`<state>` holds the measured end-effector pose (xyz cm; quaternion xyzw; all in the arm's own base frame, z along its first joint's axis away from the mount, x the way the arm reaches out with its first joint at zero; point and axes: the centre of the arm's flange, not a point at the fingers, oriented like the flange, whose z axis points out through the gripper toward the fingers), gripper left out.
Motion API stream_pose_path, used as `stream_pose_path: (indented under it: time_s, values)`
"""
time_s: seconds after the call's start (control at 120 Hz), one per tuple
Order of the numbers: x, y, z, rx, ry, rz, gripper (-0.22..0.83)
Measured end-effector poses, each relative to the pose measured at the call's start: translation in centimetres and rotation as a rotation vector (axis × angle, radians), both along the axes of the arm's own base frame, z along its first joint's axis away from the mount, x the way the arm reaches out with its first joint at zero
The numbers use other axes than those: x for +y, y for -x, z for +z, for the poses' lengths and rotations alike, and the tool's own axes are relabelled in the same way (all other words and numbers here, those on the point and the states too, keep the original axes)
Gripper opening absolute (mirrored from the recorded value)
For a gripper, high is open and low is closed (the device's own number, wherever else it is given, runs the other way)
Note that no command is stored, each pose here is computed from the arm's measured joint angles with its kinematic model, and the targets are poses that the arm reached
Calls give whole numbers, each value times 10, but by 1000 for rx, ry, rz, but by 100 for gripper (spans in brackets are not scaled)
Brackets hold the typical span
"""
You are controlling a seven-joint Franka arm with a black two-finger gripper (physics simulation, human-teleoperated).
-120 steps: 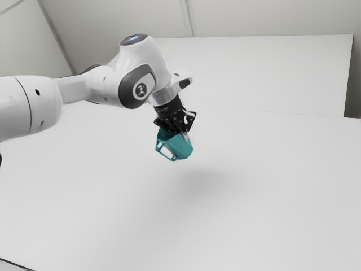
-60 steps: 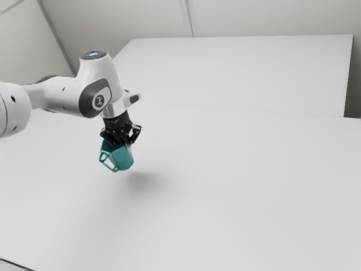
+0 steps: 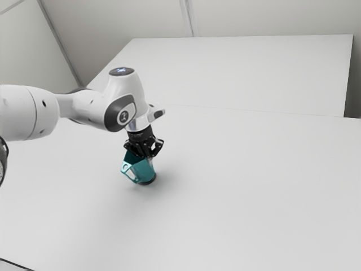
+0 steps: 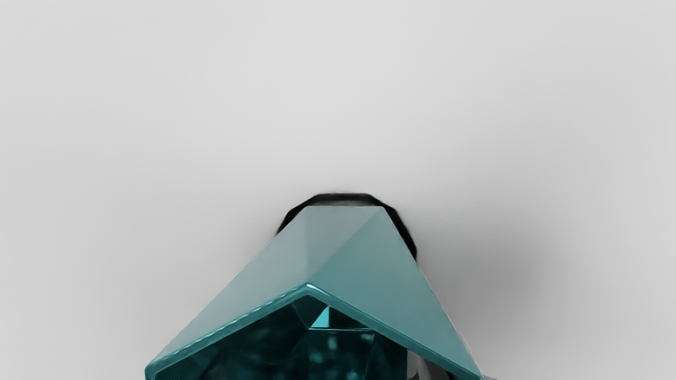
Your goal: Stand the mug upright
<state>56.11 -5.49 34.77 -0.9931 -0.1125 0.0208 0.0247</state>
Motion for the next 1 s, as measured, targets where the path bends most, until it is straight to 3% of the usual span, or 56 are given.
stream_pose_path:
  time_s: [0.142, 0.342, 0.508, 0.708, 1.0]
  values:
    - [-1, -3, -7, -9, 3, -4, -17]
    - [-3, -3, 8, -34, 5, -9, 26]
    - [-2, 3, 46, -72, -2, -12, 45]
    - [-3, 11, 107, -132, 0, -14, 55]
    - [-25, 8, 211, -214, -6, -76, 60]
